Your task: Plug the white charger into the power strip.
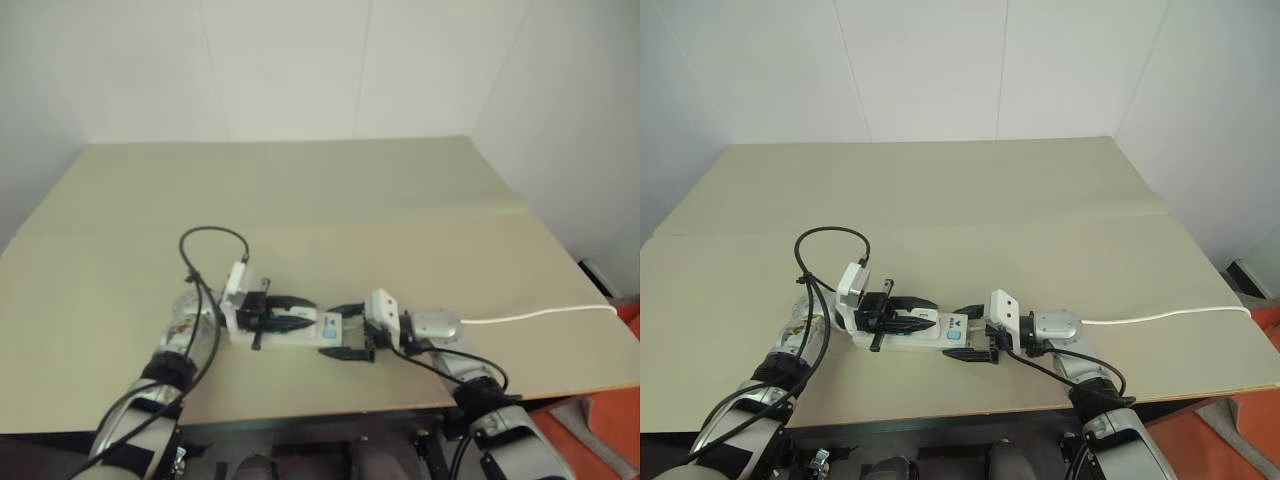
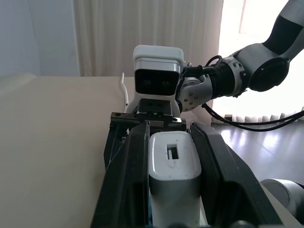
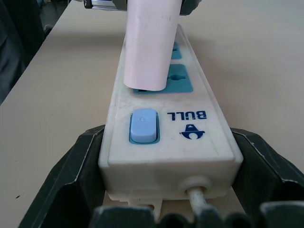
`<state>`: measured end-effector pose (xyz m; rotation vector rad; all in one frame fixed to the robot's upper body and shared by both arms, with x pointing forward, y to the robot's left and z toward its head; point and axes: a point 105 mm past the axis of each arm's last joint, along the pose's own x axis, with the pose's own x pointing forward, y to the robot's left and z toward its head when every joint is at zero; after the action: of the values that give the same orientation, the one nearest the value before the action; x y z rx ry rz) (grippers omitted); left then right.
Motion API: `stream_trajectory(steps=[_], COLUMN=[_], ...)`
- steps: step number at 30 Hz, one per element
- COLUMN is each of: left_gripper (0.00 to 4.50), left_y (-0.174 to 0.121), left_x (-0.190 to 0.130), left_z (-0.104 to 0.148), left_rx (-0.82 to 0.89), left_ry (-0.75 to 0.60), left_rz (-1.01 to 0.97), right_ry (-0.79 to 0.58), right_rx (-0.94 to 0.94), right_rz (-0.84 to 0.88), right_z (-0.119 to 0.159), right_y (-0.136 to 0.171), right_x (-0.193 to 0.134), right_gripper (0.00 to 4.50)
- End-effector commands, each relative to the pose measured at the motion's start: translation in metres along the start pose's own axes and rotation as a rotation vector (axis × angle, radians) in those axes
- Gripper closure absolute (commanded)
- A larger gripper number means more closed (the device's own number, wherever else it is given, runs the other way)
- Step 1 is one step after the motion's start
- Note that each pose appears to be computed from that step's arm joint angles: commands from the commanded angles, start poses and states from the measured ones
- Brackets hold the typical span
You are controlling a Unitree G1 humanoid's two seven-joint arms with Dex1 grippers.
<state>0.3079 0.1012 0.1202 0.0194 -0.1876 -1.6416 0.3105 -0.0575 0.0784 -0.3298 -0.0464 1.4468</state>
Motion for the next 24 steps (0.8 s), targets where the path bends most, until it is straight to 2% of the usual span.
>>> stream_trajectory(steps=[1,24], left_gripper=[3.48,3.48], left_y=[-0.004,-0.009], left_x=[-0.016,-0.021], left_z=[-0.017,-0.03], left_rx=[-0.058,-0.069], left_ry=[0.046,0.083], left_rz=[0.055,0.068], right_ry=[0.042,0.041], right_rx=[0.004,-0.003], right_rz=[0.027,0.02], right_z=[-0.009,-0.009], right_y=[0.007,0.006], right_x=[0.0,0.0], right_gripper=[1.06,1.06])
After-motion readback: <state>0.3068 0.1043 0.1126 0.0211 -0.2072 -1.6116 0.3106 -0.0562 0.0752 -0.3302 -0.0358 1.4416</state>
